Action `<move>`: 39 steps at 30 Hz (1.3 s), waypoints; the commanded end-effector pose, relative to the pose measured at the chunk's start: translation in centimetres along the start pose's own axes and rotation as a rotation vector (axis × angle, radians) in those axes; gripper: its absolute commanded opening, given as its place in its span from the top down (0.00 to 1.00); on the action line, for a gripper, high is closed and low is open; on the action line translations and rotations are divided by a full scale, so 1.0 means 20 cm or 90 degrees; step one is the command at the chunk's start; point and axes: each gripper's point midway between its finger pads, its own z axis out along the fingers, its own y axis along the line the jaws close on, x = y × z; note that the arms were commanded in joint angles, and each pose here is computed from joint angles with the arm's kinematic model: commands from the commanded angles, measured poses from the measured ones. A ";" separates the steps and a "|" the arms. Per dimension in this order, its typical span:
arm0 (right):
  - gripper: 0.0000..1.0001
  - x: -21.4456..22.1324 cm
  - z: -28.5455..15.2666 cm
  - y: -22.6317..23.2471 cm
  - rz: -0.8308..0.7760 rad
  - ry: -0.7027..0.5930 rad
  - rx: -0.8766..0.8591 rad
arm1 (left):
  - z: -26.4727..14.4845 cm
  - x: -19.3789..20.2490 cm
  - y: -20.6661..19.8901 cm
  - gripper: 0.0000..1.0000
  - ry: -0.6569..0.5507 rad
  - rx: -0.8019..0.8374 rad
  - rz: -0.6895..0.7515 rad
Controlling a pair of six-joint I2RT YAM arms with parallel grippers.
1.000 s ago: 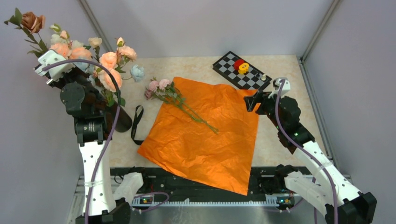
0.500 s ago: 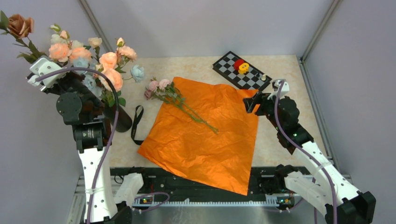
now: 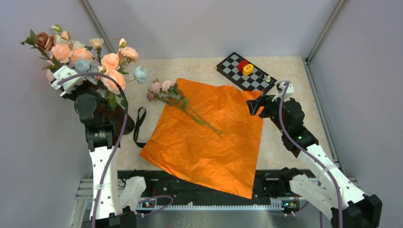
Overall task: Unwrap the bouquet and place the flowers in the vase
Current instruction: Insert the fake flower into the vase.
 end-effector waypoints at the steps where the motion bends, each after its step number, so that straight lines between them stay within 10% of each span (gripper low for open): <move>1: 0.27 -0.03 0.01 0.01 0.010 -0.021 -0.011 | -0.02 -0.03 0.02 1.00 -0.029 -0.005 -0.051; 24: 0.27 0.01 0.01 0.01 0.018 -0.012 -0.013 | -0.08 0.43 0.06 0.87 0.074 -0.016 -0.041; 39: 0.27 0.01 0.02 0.01 0.021 -0.011 -0.015 | -0.13 0.27 0.08 0.56 0.047 0.000 -0.037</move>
